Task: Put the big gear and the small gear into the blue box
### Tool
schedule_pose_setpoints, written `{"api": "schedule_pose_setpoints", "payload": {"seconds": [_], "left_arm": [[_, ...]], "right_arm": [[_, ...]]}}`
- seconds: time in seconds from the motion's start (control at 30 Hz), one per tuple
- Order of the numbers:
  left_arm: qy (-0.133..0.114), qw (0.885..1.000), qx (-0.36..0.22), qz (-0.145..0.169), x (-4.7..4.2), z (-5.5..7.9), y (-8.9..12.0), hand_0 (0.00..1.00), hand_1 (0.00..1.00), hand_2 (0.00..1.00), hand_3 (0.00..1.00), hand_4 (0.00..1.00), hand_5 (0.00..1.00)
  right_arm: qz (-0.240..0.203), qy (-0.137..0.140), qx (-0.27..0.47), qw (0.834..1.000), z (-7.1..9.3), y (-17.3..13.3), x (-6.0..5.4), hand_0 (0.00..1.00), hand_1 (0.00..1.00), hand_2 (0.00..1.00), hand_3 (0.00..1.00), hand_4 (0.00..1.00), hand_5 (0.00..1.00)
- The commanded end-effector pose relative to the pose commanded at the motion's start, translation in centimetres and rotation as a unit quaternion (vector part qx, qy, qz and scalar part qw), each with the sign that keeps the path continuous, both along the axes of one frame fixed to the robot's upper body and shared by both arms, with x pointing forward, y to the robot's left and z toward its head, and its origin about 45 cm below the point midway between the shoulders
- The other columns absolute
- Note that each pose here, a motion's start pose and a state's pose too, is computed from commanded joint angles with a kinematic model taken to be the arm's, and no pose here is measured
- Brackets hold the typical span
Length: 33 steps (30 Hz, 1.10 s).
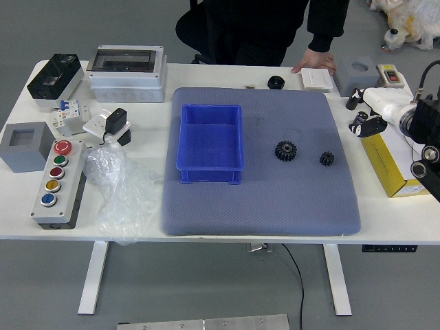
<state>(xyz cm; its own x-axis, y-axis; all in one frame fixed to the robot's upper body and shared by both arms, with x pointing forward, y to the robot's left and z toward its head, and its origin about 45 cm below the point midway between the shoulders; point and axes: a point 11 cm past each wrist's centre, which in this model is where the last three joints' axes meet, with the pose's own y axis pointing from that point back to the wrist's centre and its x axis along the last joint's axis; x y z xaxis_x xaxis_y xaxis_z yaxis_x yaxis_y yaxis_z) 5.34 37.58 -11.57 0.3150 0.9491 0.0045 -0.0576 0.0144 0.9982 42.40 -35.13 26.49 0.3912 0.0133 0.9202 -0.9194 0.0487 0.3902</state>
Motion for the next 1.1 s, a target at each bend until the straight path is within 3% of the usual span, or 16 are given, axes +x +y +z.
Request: {"api": "schedule_pose_setpoints", "payload": {"seconds": [1.1], "left_arm": [[-0.001,1.000,-0.001,-0.002,0.11,0.0,-0.1,0.860,0.830,0.826,0.776,0.599,0.373]], "right_arm": [[0.007,0.043,0.020,0.999,-3.8,2.0,-0.3,0.562,0.568,0.816,0.855,0.711,0.203]]}}
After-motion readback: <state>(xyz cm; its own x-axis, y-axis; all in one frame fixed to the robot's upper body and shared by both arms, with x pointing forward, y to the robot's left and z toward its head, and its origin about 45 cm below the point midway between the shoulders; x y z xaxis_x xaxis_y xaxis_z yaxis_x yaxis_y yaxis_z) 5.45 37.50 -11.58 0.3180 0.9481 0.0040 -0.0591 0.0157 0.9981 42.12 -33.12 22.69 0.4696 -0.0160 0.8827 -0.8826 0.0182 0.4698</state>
